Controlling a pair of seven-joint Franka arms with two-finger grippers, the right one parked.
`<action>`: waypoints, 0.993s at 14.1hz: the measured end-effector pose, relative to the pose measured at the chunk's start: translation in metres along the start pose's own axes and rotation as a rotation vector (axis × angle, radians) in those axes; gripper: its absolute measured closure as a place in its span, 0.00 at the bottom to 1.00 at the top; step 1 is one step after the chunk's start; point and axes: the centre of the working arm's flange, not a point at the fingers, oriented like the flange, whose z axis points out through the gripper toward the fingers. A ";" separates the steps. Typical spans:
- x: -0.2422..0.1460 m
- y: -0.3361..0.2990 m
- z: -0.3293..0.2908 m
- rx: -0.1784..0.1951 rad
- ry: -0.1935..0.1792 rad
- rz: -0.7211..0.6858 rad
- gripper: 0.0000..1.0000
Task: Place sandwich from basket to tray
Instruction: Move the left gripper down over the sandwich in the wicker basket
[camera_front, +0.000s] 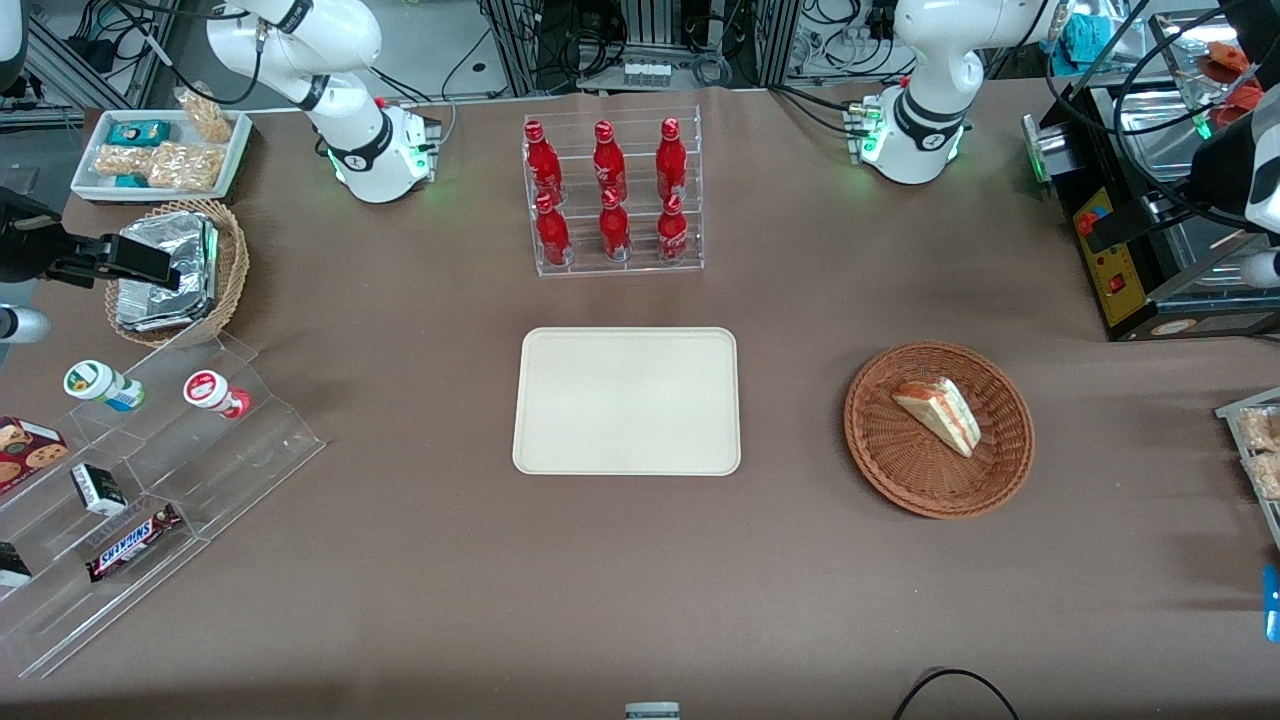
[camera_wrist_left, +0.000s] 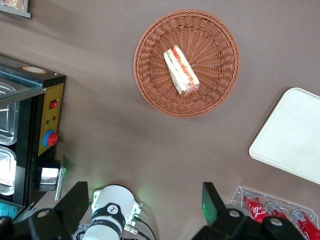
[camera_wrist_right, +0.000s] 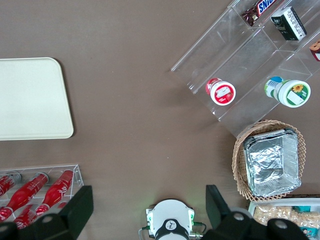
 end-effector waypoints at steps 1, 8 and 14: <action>0.000 0.001 0.000 0.000 -0.001 0.007 0.00; 0.010 0.016 0.019 0.001 -0.039 0.041 0.00; 0.091 0.034 0.139 -0.014 -0.052 0.011 0.00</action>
